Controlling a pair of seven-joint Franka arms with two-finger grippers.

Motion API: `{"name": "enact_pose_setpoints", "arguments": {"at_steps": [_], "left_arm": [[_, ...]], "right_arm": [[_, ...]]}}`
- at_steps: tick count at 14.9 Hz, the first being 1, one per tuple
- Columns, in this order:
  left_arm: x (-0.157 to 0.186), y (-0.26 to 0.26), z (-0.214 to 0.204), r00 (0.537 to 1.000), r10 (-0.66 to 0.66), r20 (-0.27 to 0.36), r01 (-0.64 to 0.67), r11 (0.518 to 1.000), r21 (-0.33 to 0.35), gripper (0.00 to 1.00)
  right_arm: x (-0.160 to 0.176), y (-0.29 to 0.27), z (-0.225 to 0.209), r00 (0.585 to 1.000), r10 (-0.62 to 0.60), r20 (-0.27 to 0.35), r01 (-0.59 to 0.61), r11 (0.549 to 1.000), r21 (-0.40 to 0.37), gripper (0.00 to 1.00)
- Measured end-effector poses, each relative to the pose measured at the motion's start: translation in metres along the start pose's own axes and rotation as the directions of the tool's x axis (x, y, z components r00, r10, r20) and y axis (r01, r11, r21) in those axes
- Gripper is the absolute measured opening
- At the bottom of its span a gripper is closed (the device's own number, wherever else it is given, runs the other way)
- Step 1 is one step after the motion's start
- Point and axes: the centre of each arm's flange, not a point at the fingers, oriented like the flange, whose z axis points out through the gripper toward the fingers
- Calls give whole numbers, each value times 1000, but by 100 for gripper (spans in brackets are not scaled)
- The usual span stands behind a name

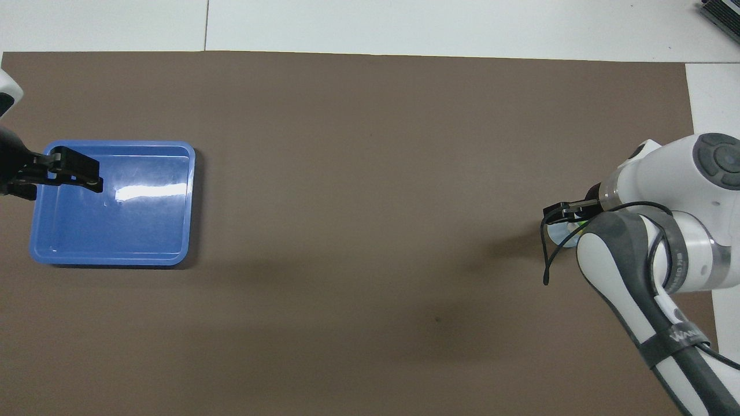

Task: Right arm passes pens to left for tray arrangement

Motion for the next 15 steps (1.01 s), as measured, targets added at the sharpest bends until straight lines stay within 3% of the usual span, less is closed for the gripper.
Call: {"name": "enact_pose_setpoints", "arguments": {"at_steps": [4,6,13,14,15], "left_arm": [[0,0,0,1000,0,0,0,1000,0,100],[0,0,0,1000,0,0,0,1000,0,100],[0,0,0,1000,0,0,0,1000,0,100],[0,0,0,1000,0,0,0,1000,0,100],[0,0,0,1000,0,0,0,1000,0,100]], "right_arm": [[-4,0,-2,1000,0,-3,0,1000,2,100],[-6,0,2,1000,-1,-10,1,1000,1,90],[-13,5,18,999,-17,-43,16,1000,-6,90],[-14,7,17,999,-18,-44,18,1000,-6,81],[-14,10,17,999,-18,-45,17,1000,-6,80]]}}
